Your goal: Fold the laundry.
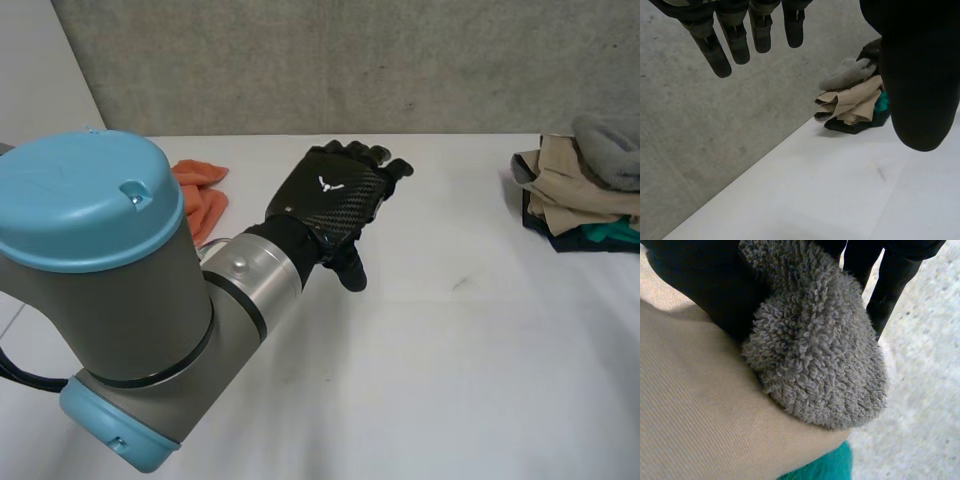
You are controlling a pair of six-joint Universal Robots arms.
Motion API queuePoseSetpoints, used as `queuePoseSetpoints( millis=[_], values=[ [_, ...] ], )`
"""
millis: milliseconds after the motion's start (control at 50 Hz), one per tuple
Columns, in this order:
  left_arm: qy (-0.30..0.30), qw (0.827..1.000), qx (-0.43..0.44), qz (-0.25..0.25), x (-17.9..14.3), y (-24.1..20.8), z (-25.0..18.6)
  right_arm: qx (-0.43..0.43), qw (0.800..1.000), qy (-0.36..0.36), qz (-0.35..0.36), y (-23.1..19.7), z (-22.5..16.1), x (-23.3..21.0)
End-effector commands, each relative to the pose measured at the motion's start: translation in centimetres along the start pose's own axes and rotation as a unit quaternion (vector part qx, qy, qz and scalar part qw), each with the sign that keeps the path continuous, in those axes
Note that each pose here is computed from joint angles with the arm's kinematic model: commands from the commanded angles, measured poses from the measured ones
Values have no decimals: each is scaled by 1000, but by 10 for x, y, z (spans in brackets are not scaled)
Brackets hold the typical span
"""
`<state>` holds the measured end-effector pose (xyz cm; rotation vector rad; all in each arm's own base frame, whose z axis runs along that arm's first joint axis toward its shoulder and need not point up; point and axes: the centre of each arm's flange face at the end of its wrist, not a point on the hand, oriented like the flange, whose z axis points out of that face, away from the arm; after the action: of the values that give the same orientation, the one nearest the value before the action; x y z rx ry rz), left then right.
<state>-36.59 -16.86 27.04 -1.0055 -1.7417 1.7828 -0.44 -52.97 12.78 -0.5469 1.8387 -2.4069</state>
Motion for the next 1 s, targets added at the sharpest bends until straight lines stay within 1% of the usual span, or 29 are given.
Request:
queuePoseSetpoints(
  millis=[20,180,240,260,340,400,460,480,540,560,620,640,700,720,780,800,820,840,860,880,900,920,940,960,980,1000],
  values=[
    [10,1000,-2,-1,4,2,-1,2,1000,-2,-4,0,-5,6],
    [11,1000,-2,-2,4,2,-2,15,1000,10,-16,-16,-4,8],
    [14,1000,0,-6,7,1,-3,10,999,27,-13,-39,-7,12],
    [16,1000,1,-7,8,0,-4,1,999,42,-9,-52,-13,15],
    [26,999,16,-15,13,-11,-9,-23,997,73,-5,-78,-29,22],
    [46,998,30,-20,17,-19,-14,-38,995,89,1,-90,-38,25],
    [76,996,41,-24,22,-26,-20,-66,989,130,6,-102,-55,38],
    [84,995,43,-24,24,-27,-23,-85,983,163,2,-108,-66,51],
    [101,993,56,-24,26,-33,-29,-113,973,202,-10,-115,-77,66],
    [102,993,59,-23,26,-35,-30,-134,963,234,-25,-121,-85,76],
    [99,992,72,-21,25,-40,-32,-164,945,278,-55,-129,-94,88],
    [99,992,75,-21,24,-41,-33,-174,935,298,-78,-136,-96,92],
    [88,991,95,-18,19,-51,-36,-172,925,323,-107,-147,-96,94],
    [83,991,101,-16,17,-54,-36,-149,926,327,-117,-162,-91,89],
    [42,991,129,-12,-1,-66,-35,-89,941,303,-121,-196,-78,63],
    [21,990,138,-10,-9,-69,-34,-51,952,280,-115,-213,-72,43],
    [-17,989,148,-10,-26,-73,-31,-32,957,268,-111,-219,-71,34],
    [-41,987,153,-9,-36,-75,-30,-13,961,253,-108,-227,-69,24],
    [-65,985,157,-8,-47,-75,-28,23,970,218,-102,-238,-69,4],
    [-87,983,160,-6,-58,-76,-27,39,974,198,-101,-243,-70,-8],
    [-126,979,161,-3,-79,-75,-24,56,977,178,-102,-250,-72,-18],
    [-145,977,159,-1,-90,-74,-22,73,980,156,-103,-255,-73,-30],
    [-160,974,159,1,-101,-72,-21,97,984,108,-103,-260,-78,-55],
    [-174,972,156,3,-112,-70,-20,106,986,83,-103,-262,-80,-68],
    [-201,969,146,7,-134,-63,-16,113,987,58,-103,-261,-82,-80],
    [-214,967,139,8,-145,-57,-14,115,988,35,-100,-258,-85,-93]
  ],
)
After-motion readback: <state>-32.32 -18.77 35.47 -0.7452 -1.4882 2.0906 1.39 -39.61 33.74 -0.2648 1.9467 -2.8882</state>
